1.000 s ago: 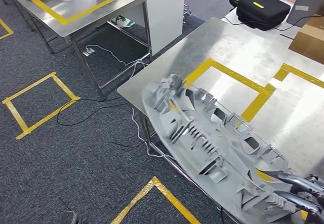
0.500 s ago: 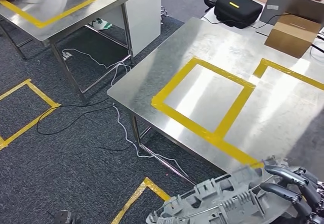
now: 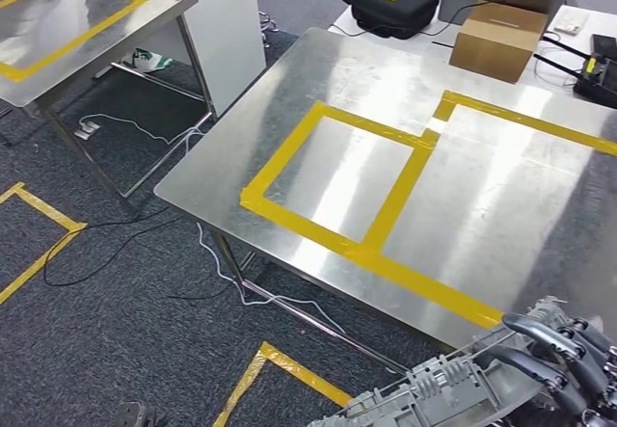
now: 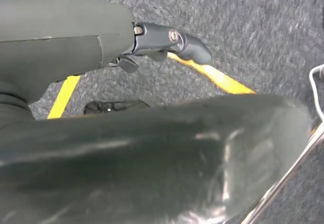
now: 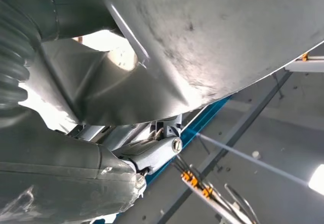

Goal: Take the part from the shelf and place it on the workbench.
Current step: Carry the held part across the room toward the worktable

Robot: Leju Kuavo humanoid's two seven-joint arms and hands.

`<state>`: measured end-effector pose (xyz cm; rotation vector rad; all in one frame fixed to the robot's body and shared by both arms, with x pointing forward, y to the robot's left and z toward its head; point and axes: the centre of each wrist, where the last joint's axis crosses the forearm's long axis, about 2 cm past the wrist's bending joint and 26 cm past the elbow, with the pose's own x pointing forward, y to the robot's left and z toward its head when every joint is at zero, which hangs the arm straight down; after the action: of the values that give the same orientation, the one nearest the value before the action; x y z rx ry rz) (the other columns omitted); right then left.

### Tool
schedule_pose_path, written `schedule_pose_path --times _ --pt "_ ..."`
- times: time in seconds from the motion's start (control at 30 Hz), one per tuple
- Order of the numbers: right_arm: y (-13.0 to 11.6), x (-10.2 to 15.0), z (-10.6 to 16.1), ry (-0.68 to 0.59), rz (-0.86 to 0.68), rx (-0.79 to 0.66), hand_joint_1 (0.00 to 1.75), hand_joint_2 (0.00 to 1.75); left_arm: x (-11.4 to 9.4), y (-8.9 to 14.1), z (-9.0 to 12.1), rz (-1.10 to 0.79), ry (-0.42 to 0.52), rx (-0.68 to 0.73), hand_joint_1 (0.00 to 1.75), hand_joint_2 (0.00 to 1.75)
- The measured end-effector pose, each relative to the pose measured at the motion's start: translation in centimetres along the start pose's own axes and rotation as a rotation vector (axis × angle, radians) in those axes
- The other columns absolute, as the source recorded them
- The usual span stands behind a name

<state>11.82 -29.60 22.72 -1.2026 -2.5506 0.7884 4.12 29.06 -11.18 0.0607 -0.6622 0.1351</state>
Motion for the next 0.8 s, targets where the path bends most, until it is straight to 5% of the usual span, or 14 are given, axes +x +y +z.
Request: schedule_pose_path --times 0.43,0.8 --pt "-0.4 -4.3 -3.8 -0.086 -0.069 -0.261 1.75 1.75 0.4 0.0 -0.2 -0.017 -0.011 -0.014 0.00 0.00" --pt "-2.9 -8.9 -6.2 -0.075 -0.031 -0.149 1.75 1.75 0.3 -0.2 -0.2 -0.025 -0.019 -0.029 0.00 0.00"
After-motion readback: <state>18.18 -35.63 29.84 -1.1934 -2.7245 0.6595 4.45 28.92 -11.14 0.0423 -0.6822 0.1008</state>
